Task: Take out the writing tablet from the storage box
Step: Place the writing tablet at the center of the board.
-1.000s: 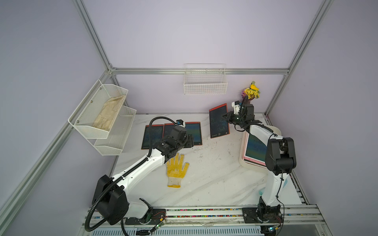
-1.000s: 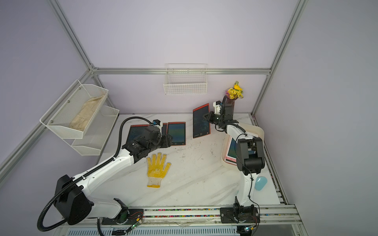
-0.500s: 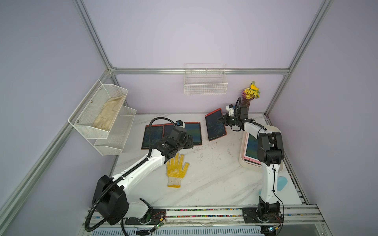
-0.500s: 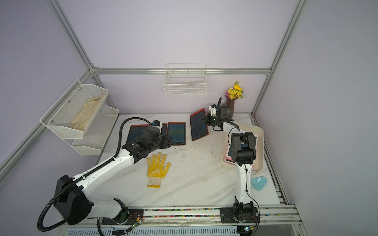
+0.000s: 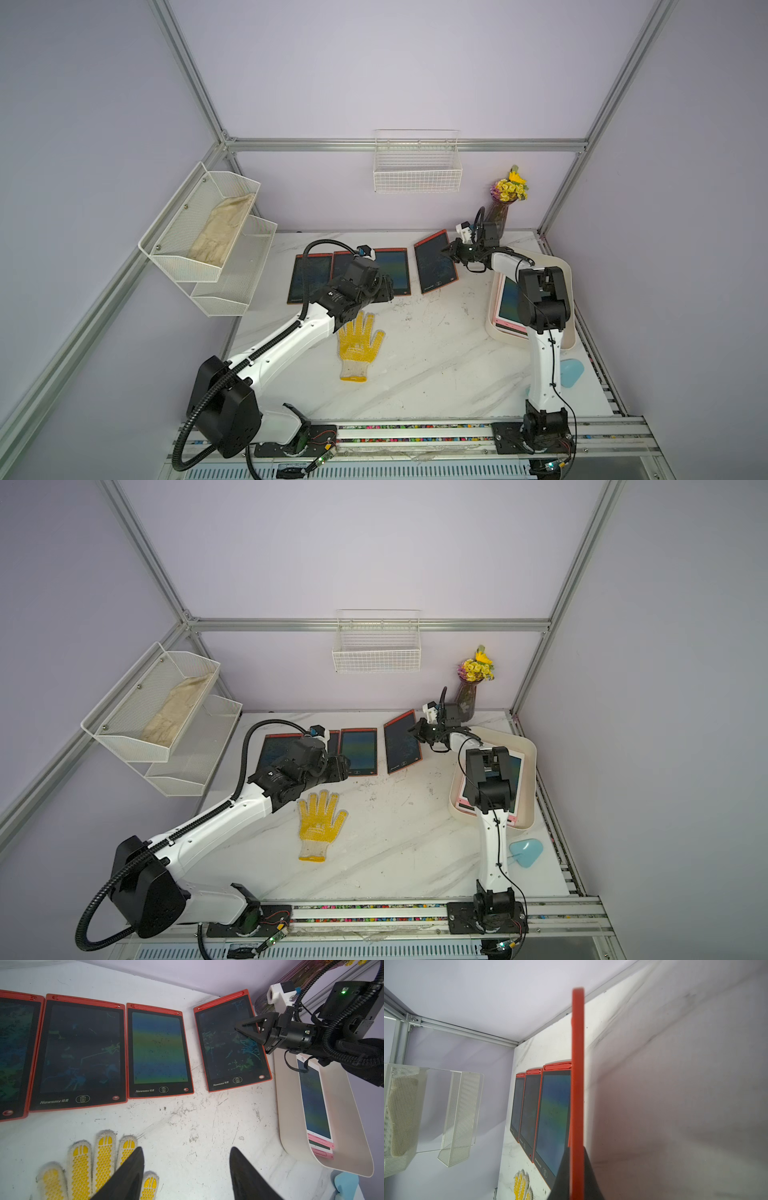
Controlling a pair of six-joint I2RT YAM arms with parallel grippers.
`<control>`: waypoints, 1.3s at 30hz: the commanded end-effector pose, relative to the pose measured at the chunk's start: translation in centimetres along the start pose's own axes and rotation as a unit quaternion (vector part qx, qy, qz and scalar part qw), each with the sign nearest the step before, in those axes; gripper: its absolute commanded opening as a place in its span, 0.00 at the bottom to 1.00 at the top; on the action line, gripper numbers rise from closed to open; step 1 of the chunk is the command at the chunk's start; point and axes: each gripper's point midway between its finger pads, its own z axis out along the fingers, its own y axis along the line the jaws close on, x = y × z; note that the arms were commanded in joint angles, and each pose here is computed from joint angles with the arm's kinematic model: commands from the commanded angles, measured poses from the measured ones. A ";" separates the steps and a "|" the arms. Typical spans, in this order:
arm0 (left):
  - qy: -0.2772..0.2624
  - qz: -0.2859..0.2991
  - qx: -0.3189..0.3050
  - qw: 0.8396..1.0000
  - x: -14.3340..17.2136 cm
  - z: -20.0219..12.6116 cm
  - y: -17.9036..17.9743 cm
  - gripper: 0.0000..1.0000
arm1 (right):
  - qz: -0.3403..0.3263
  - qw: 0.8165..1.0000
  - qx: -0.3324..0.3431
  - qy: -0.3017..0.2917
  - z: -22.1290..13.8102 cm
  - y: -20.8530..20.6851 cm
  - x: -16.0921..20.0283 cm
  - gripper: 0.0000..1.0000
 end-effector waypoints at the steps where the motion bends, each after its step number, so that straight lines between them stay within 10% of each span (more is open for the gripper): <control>1: 0.006 -0.008 -0.002 1.000 0.5 0.5 0.4 0.65 | 0.001 1.000 -0.020 -0.001 0.7 0.5 0.0 0.00; 26: 0.037 -0.019 0.000 0.999 1.4 3.5 0.1 0.66 | 0.028 1.000 -0.002 0.006 3.3 -1.7 1.5 0.04; 39: 0.056 -0.023 0.028 0.998 1.6 5.1 -1.4 0.67 | 0.031 0.999 0.027 -0.004 3.3 -2.9 1.4 0.29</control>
